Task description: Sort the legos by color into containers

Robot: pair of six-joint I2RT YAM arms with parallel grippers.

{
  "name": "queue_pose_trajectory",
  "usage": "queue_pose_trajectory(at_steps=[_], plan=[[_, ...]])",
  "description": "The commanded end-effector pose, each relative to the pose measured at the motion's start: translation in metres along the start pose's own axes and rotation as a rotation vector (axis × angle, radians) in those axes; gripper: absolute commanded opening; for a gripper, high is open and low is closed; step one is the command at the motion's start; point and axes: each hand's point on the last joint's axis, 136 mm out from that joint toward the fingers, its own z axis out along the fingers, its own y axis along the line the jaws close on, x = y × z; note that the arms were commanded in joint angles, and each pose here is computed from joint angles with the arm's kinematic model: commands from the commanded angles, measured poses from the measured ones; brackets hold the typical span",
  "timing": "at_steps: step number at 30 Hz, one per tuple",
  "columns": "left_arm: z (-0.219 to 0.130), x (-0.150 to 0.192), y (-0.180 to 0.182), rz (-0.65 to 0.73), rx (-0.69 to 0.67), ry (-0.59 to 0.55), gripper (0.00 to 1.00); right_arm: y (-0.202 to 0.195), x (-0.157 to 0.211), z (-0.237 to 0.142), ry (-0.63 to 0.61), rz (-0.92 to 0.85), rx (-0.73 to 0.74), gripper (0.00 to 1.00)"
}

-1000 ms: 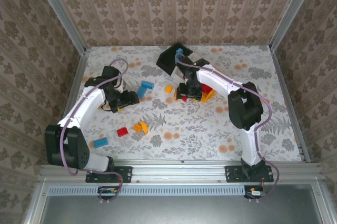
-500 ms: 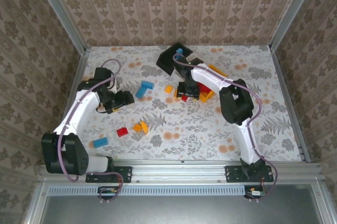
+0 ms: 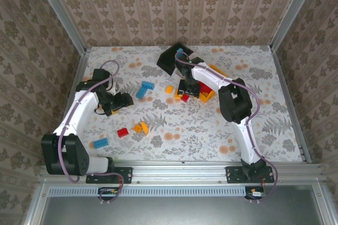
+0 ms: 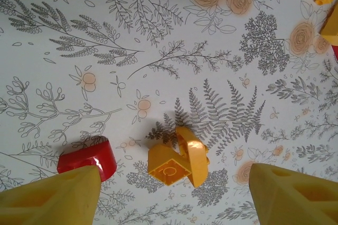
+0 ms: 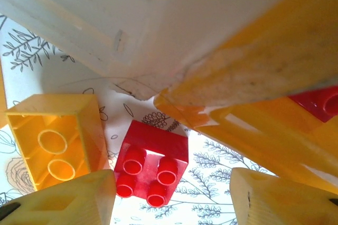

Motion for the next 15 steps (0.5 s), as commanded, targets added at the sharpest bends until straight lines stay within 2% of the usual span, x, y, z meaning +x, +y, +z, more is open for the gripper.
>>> queue_pose_trajectory(at_steps=[1, 8, 15], plan=[[-0.010, 0.004, -0.002, 0.015, 0.015, 0.001, 0.75, -0.003, -0.004, 0.024, 0.023, 0.028, 0.012, 0.60], [-0.011, 0.005, -0.004, 0.011, 0.021, 0.000, 0.75, -0.001, -0.002, 0.034, 0.036, 0.029, -0.013, 0.59], [-0.007, 0.005, -0.004, -0.010, 0.038, -0.007, 0.75, -0.018, 0.015, 0.032, 0.052, 0.043, 0.023, 0.53]])
